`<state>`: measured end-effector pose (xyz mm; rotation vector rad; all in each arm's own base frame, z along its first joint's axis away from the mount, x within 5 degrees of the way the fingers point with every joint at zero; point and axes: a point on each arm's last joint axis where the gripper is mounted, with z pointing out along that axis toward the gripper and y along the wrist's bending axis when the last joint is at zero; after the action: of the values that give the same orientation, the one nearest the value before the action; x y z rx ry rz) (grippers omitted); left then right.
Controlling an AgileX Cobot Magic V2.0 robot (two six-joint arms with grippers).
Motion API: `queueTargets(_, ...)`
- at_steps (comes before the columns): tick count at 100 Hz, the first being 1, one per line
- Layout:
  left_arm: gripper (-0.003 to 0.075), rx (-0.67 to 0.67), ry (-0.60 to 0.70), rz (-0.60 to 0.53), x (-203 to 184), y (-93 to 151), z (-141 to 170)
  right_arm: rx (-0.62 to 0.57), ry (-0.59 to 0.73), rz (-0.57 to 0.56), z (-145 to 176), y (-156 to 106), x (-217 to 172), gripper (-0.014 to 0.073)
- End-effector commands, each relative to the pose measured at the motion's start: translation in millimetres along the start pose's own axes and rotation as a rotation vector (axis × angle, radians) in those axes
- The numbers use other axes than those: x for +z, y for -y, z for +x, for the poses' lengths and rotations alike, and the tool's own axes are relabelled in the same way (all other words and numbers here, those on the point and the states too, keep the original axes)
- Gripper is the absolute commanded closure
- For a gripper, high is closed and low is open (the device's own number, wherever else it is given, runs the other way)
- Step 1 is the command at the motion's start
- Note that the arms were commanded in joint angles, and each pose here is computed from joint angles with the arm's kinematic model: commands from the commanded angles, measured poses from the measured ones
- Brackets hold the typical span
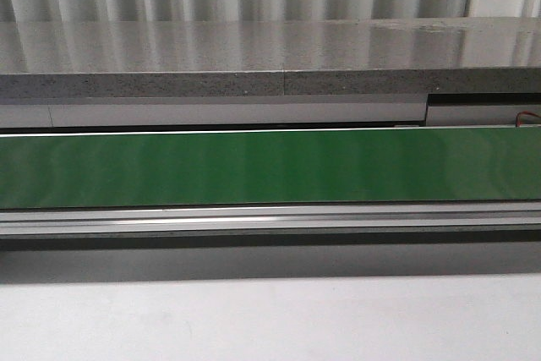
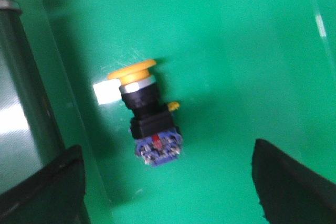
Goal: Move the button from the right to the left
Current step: 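Close the right gripper on the yellow button's black body and lift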
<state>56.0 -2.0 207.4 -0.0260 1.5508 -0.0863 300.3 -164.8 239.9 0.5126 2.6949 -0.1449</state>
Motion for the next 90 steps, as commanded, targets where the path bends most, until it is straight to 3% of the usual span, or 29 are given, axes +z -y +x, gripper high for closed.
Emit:
queueTargets(1,0.0740,-0.008,0.093,0.009,-2,0,-1,-0.008,0.084,-0.009,-13,1,-5,-0.0041)
queueTargets(67,0.0740,-0.008,0.093,0.009,-2,0,-1,-0.014,0.003,-0.012,-11,4,66,-0.0031)
queueTargets(76,0.0740,-0.008,0.093,0.009,-2,0,-1,-0.013,-0.019,-0.016,-9,4,72,0.0057)
queueTargets(90,0.0740,-0.008,0.093,0.009,-2,0,-1,0.003,-0.041,-0.030,-7,3,78,0.0314)
